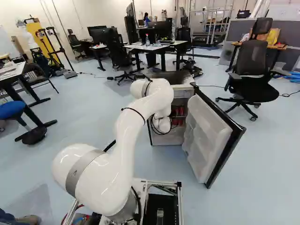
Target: Grab a drink from the fridge
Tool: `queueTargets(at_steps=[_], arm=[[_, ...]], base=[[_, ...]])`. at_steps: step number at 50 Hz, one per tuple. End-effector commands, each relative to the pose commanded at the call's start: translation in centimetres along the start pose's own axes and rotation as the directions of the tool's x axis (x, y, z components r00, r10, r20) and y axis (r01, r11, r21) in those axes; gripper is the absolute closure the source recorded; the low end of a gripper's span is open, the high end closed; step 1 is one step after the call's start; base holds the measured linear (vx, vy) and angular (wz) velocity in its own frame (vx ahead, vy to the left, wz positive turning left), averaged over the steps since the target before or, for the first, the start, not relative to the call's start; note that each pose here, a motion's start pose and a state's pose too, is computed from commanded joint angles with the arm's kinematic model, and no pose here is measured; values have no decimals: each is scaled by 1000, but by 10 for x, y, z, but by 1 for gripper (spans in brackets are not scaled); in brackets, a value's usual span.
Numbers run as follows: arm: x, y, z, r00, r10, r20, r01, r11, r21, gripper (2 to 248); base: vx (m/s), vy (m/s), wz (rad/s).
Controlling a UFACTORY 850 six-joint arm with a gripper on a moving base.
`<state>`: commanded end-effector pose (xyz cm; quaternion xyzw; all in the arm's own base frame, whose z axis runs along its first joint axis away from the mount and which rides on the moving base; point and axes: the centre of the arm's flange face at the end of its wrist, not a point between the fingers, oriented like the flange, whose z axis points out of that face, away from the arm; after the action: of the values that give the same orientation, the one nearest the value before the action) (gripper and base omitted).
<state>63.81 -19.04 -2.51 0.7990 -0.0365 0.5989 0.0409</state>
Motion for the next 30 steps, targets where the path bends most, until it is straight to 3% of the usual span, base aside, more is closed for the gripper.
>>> queueTargets(at_steps=[20,21,25,26,30], arm=[[-1,0,6,1000,-3,-11,3,1000,1,110],[-1,0,6,1000,-3,-11,3,1000,1,138],[-1,0,6,1000,-3,-11,3,1000,1,138],[-1,0,6,1000,-3,-11,3,1000,1,159],[-1,0,6,1000,-3,-11,3,1000,1,159]], base=[[0,0,0],[0,0,0],[0,0,0],[0,0,0],[0,0,0]])
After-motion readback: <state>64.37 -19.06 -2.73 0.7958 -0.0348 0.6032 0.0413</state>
